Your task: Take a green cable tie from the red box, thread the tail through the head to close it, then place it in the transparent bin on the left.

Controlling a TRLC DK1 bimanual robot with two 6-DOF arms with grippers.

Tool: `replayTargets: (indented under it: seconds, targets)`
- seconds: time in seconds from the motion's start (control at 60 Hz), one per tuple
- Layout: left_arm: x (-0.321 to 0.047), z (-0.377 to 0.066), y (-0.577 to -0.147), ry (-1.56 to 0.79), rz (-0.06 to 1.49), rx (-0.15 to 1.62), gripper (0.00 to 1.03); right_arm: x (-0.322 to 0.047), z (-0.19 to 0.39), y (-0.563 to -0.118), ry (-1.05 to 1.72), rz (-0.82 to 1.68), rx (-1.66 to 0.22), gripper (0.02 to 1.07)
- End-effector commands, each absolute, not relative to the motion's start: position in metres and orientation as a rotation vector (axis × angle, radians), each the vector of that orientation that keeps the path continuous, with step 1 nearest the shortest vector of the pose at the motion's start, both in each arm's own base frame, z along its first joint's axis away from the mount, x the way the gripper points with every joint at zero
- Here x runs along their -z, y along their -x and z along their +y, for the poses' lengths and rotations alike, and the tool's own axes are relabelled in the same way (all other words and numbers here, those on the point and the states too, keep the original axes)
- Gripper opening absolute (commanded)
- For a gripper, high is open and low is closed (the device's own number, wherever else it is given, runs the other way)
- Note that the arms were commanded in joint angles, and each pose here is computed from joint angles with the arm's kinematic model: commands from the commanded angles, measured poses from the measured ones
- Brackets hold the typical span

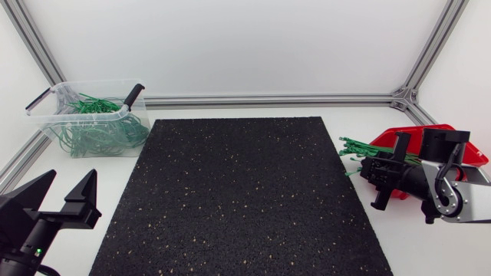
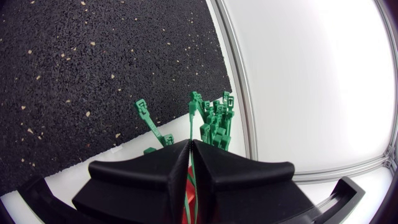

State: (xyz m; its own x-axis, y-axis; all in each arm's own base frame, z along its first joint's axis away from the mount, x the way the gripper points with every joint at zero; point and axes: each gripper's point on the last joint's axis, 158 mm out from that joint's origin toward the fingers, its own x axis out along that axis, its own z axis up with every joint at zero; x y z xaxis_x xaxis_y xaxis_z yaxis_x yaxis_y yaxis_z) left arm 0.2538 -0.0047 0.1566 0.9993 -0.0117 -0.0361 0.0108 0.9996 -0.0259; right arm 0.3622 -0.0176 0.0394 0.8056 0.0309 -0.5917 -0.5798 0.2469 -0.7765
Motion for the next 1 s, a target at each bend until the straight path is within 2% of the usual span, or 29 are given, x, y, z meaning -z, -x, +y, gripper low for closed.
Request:
replayTargets:
  seconds: [0.0, 0.433, 0.983]
  targets:
    - [-0.131, -0.003, -0.255, 0.043, 0.099, 0.004, 0.99, -0.031, -0.016, -0.355, 1.283, 0.532, -0.473, 0.08]
    - [-0.131, -0.005, -0.255, 0.043, 0.099, 0.010, 0.99, -0.069, -0.007, -0.339, 1.210, 0.511, -0.527, 0.08]
    - [-0.131, -0.004, -0.255, 0.043, 0.102, 0.007, 0.99, -0.130, 0.009, -0.315, 0.716, 0.624, -0.816, 0.08]
